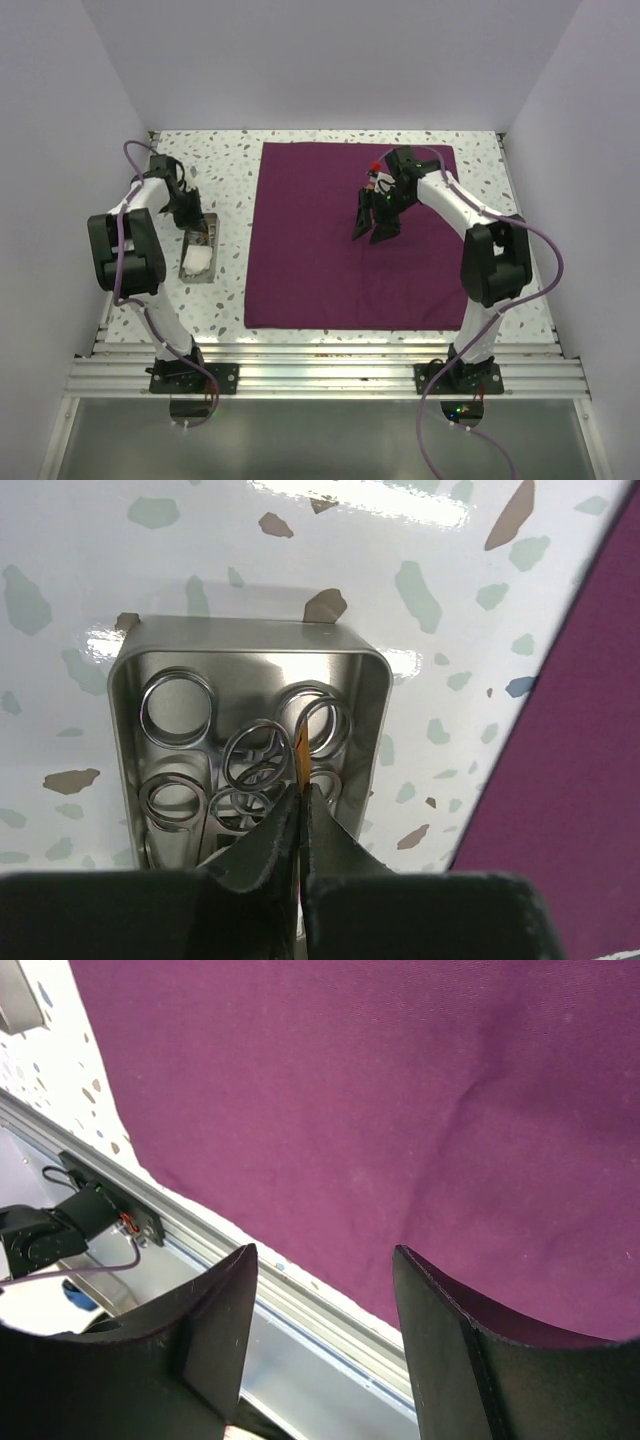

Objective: Prepare the surgical pack

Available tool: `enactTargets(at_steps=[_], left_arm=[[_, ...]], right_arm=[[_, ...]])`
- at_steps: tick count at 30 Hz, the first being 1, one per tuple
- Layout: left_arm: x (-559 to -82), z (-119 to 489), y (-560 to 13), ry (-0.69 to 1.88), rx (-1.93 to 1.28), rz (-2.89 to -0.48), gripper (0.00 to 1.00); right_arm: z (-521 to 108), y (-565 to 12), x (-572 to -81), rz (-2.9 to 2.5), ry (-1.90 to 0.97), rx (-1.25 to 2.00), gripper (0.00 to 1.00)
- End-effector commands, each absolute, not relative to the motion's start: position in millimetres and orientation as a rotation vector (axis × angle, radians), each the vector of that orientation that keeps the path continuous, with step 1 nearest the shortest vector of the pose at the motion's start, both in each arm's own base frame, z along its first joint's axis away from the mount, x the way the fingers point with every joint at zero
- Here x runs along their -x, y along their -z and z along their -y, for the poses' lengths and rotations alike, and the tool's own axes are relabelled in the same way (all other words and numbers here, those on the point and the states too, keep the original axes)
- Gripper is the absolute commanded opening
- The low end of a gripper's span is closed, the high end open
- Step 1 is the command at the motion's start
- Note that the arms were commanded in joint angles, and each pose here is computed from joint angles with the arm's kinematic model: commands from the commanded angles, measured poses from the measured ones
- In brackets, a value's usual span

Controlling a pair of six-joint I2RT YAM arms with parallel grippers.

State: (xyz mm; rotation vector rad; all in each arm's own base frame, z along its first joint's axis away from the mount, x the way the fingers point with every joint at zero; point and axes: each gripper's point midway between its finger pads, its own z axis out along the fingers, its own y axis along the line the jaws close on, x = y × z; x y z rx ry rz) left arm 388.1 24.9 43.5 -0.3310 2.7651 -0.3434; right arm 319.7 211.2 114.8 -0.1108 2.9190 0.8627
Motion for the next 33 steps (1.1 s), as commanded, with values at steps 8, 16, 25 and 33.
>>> enactTargets(at_steps=[8,16,25,33], left_arm=[[-397.3,-41.4,-61.7,0.239,0.343,-2.752,0.44],[-403.4,-38.6,-104.3,0.244,0.456,-2.639,0.57],[-402.7,42.3,-116.1,0.461,0.254,-2.606,0.56],[-391.5,74.0,-101.5,0.603,0.206,-2.62,0.54]], right_arm=[[-222.8,-114.0,-358.7,-2.883,-0.881,0.041,0.6],[-205.3,-108.4,-450.0,-2.695,-0.765,-0.328,0.57],[-160.3,-90.6,-535.6,-2.574,-0.685,-0.247,0.59],[-170.9,-67.2,-551.2,-2.553,-0.755,-0.149,0.6]])
